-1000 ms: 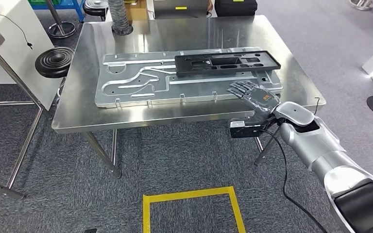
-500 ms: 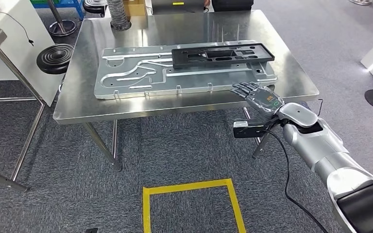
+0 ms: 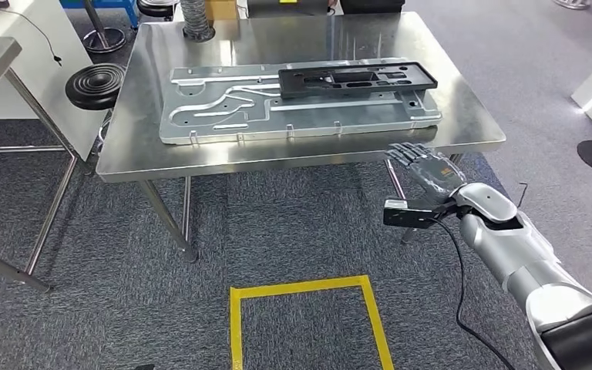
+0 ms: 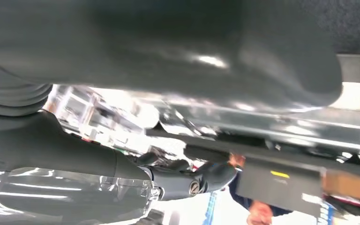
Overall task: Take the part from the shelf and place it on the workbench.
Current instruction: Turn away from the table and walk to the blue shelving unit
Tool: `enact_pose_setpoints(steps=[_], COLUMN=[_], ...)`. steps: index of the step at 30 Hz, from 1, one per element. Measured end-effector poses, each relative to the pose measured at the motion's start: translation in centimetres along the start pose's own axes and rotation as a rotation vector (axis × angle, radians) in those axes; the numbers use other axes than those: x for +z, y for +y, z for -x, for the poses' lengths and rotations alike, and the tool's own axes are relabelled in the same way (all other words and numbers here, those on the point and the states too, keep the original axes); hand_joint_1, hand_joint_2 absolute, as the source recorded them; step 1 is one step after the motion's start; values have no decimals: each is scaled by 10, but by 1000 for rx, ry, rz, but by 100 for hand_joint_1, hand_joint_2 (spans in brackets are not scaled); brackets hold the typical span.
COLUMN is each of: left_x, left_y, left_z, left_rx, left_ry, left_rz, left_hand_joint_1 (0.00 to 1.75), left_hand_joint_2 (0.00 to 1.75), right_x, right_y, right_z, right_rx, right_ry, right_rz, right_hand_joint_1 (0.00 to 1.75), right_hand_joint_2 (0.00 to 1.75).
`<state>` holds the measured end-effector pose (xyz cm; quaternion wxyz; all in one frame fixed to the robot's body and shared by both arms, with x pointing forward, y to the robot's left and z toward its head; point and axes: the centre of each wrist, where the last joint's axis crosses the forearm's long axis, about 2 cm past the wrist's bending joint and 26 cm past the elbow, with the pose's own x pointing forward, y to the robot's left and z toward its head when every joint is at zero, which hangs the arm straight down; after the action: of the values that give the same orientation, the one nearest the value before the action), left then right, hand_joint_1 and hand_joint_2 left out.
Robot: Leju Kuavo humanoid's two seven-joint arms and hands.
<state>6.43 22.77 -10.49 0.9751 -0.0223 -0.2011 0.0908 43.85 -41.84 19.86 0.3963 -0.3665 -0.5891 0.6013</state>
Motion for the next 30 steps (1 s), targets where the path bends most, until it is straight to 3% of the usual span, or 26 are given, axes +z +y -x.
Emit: enact_pose_setpoints(steps=[11,17,30], left_x=[0,1,0], left_y=[0,1,5], left_z=[0,3,0], left_rx=[6,10,9], left_ry=[-3,0,-10], left_rz=[-1,-4,-4], left_hand_joint_1=[0,0,0], left_hand_joint_2=[0,0,0], right_x=[26,51,129], right_y=[23,50,140], right_z=[17,25,16], right_rx=[-66,-137,-364], right_ry=[93,181,443], right_rz=[2,11,-32], right_hand_joint_1=[0,0,0], right_hand_joint_2=[0,0,0])
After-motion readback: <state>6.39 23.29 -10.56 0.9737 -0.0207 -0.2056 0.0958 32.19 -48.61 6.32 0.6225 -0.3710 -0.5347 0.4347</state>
